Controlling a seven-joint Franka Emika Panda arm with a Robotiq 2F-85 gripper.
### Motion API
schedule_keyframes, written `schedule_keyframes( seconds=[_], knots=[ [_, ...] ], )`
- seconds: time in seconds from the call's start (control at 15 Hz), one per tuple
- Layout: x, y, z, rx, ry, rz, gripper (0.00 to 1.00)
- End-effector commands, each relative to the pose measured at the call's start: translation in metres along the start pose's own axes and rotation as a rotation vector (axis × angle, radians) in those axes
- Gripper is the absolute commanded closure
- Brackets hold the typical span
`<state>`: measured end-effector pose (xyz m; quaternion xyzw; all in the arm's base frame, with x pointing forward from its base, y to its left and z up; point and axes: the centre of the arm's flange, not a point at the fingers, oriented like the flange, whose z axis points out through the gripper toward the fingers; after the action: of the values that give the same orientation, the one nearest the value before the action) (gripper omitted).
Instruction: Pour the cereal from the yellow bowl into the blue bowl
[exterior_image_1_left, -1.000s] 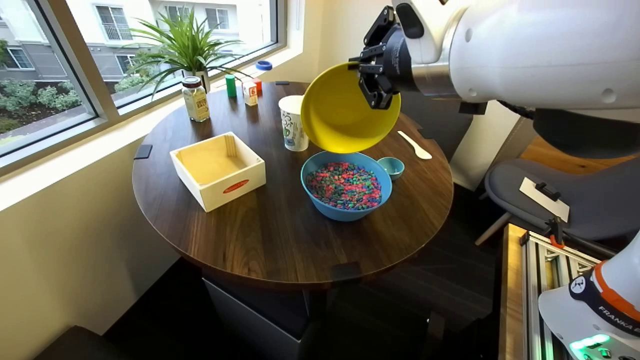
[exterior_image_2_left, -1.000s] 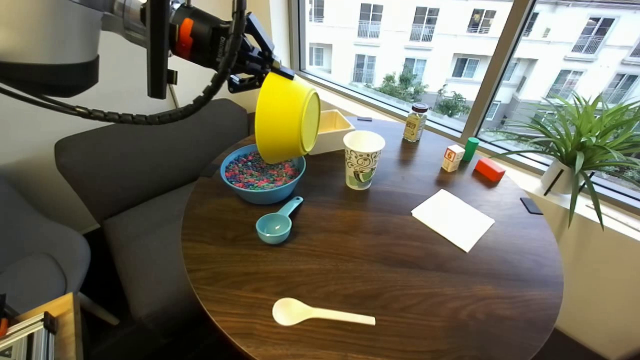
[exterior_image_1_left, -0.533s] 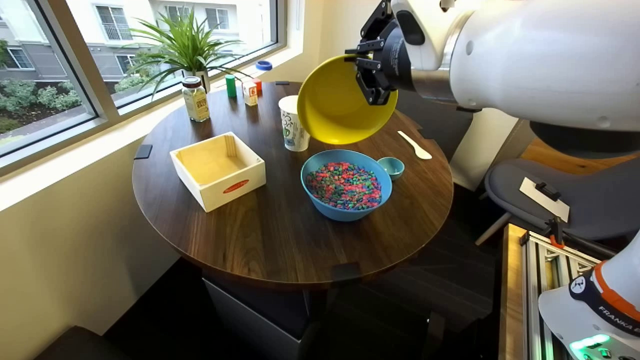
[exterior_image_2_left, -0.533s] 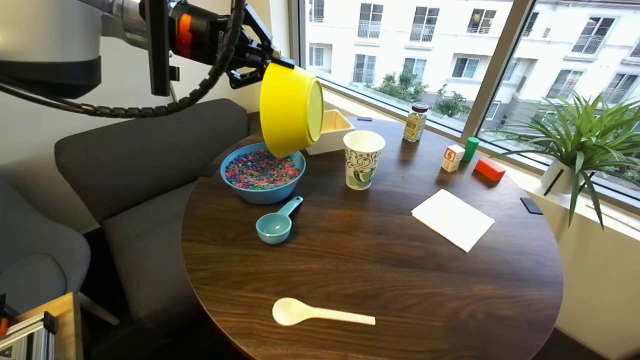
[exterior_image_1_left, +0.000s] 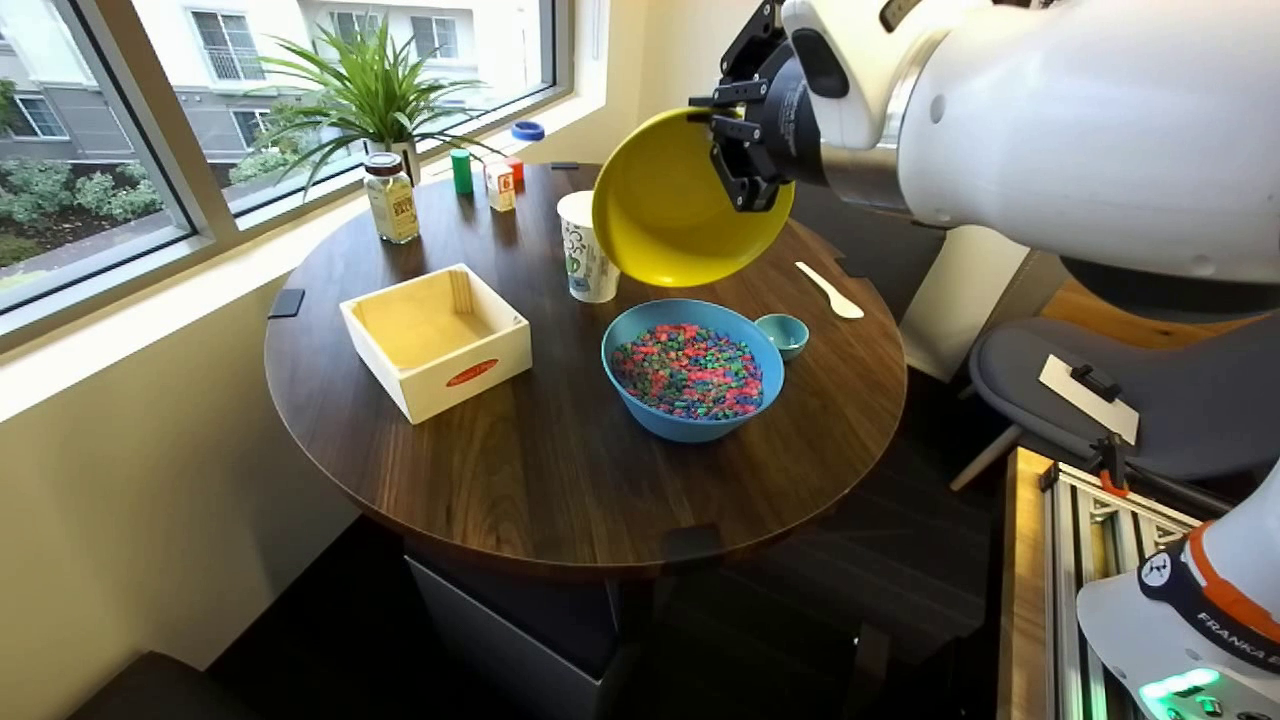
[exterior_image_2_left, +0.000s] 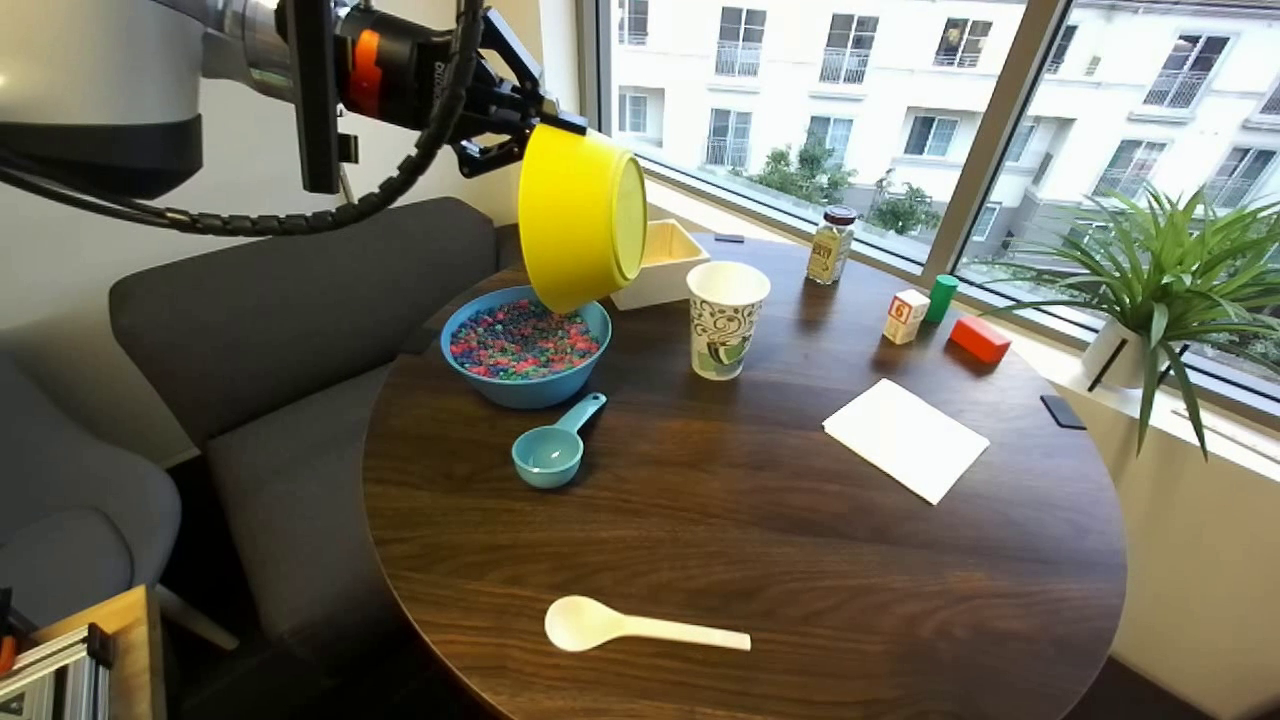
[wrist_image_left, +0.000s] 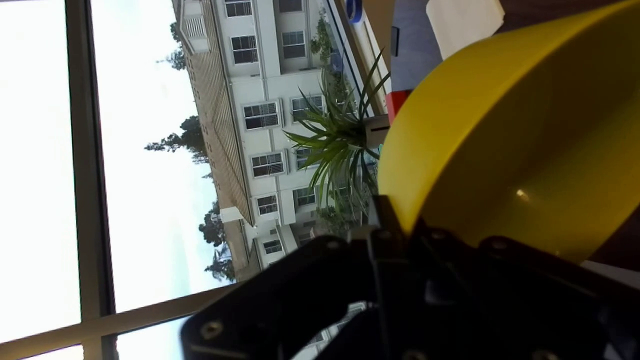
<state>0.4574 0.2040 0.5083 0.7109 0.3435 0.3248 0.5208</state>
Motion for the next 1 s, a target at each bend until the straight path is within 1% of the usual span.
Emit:
schedule_keyframes(
  seconds=[0.0, 0.27, 0.33, 0.47, 0.67, 0.93],
  knots=[
    [0.000, 0.004, -0.001, 0.037, -0.018, 0.052, 0.99],
    [-0.007, 0.026, 0.001, 0.114, -0.034, 0.198, 0.99],
    [-0.008, 0.036, 0.004, 0.152, -0.037, 0.259, 0.99],
    [-0.013, 0.054, 0.011, 0.200, -0.044, 0.355, 0.99],
    [-0.028, 0.080, 0.020, 0.299, -0.065, 0.495, 0.99],
    [-0.058, 0.105, 0.038, 0.458, -0.115, 0.681, 0.99]
  ],
)
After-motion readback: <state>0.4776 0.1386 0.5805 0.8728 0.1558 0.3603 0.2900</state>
